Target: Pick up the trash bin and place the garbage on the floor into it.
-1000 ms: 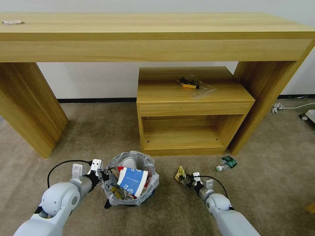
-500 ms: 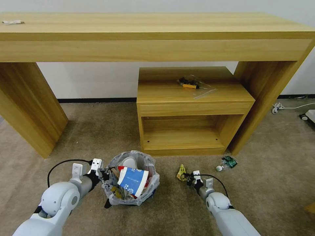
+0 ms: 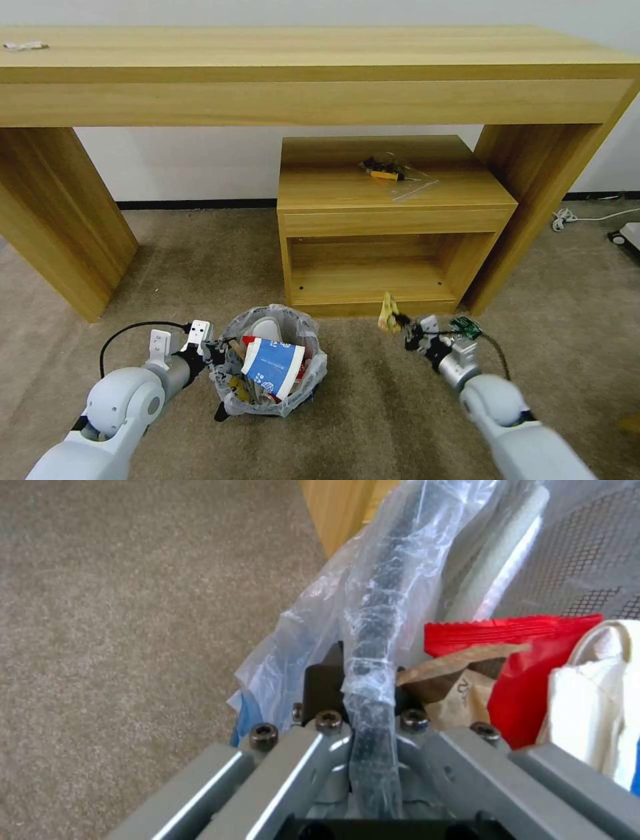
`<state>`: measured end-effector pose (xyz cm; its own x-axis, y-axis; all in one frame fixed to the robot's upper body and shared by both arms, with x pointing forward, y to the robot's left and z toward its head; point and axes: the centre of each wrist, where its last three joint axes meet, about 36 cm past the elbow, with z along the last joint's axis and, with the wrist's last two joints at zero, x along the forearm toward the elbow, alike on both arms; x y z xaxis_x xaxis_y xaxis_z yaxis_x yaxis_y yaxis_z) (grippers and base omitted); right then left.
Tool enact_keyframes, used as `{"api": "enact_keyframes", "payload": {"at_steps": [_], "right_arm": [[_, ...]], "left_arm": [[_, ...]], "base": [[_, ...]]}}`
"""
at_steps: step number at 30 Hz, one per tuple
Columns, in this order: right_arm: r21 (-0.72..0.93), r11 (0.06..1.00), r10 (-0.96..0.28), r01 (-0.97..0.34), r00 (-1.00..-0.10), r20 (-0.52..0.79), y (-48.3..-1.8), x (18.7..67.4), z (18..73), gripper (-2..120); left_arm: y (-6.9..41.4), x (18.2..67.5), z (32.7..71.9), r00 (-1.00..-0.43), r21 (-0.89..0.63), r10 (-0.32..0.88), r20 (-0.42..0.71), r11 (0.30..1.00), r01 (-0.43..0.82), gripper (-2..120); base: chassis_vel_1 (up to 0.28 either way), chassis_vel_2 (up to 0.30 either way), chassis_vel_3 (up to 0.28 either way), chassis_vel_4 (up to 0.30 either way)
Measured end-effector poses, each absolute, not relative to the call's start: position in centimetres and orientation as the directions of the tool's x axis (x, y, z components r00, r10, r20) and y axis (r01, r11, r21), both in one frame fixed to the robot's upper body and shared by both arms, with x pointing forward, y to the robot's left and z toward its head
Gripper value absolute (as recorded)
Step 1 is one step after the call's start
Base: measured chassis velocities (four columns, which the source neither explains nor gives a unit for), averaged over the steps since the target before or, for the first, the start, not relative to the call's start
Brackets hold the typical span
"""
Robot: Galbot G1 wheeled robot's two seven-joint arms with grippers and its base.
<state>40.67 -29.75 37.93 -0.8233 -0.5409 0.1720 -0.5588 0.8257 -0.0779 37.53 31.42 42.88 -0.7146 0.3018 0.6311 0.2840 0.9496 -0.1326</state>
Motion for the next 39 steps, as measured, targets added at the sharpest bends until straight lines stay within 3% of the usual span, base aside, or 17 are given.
{"api": "enact_keyframes", "payload": {"at_steps": [8, 19, 32, 36, 39], "right_arm": [[-0.133, 0.669, -0.719, -0.731, -0.682, 0.136, -26.1, 40.4, 45.0, 0], [-0.143, 0.514, -0.812, -0.846, -0.533, 0.239, -22.4, 39.2, 46.2, 0], [-0.147, 0.526, -0.780, -0.837, -0.545, 0.308, -20.5, 38.6, 44.4, 2], [-0.118, 0.560, -0.762, -0.820, -0.565, 0.316, -19.8, 39.3, 42.8, 22], [-0.113, 0.571, -0.755, -0.813, -0.574, 0.317, -19.8, 39.7, 42.2, 30]], "left_arm": [[30.3, 38.7, 43.4, -0.704, -0.142, 0.345, 0.620, 0.933, 0.331, 0], [27.7, 40.9, 44.8, -0.671, -0.195, 0.437, 0.600, 0.892, 0.407, 0], [26.2, 42.3, 45.3, -0.634, -0.195, 0.476, 0.610, 0.866, 0.461, 0], [26.3, 42.4, 45.5, -0.635, -0.201, 0.476, 0.609, 0.867, 0.457, 0], [26.5, 42.4, 45.5, -0.637, -0.200, 0.473, 0.609, 0.868, 0.454, 0]], "base": [[0.000, 0.000, 0.000, 0.000], [0.000, 0.000, 0.000, 0.000], [0.000, 0.000, 0.000, 0.000], [0.000, 0.000, 0.000, 0.000], [0.000, 0.000, 0.000, 0.000]]}}
